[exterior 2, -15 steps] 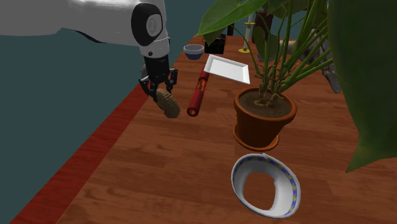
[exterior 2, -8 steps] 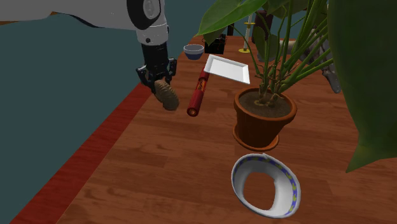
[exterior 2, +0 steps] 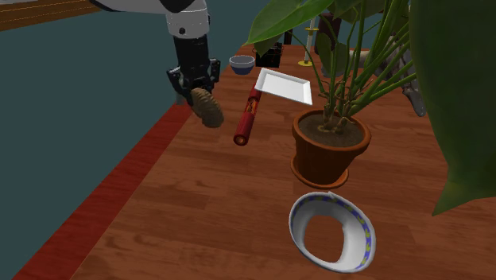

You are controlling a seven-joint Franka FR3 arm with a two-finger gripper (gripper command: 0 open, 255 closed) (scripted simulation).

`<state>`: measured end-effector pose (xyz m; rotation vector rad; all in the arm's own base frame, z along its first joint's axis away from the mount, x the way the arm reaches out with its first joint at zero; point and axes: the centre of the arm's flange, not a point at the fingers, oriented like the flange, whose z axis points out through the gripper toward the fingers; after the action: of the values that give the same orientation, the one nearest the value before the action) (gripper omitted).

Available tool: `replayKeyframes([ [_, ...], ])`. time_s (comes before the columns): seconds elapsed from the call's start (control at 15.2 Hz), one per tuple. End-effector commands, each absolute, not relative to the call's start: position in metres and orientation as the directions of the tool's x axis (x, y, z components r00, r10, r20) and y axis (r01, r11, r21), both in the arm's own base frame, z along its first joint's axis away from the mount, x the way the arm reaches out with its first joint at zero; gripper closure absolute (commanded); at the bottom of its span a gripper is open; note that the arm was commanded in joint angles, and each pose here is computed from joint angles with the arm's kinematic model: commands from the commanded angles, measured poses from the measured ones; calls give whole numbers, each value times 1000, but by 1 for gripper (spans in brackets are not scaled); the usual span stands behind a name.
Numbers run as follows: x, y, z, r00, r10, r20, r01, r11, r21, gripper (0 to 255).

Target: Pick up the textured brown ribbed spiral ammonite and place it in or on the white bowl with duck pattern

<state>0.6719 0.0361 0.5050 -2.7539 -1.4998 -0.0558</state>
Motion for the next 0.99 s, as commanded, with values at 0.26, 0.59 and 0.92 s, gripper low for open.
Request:
replayKeyframes([
  [0.26, 638, -29, 511, 542, 840, 34, 840, -543, 13, 255],
  [0.59, 607, -87, 515, 542, 840, 34, 840, -543, 13, 255],
  [0.92, 576, -146, 518, 542, 840, 34, 840, -543, 13, 255],
])
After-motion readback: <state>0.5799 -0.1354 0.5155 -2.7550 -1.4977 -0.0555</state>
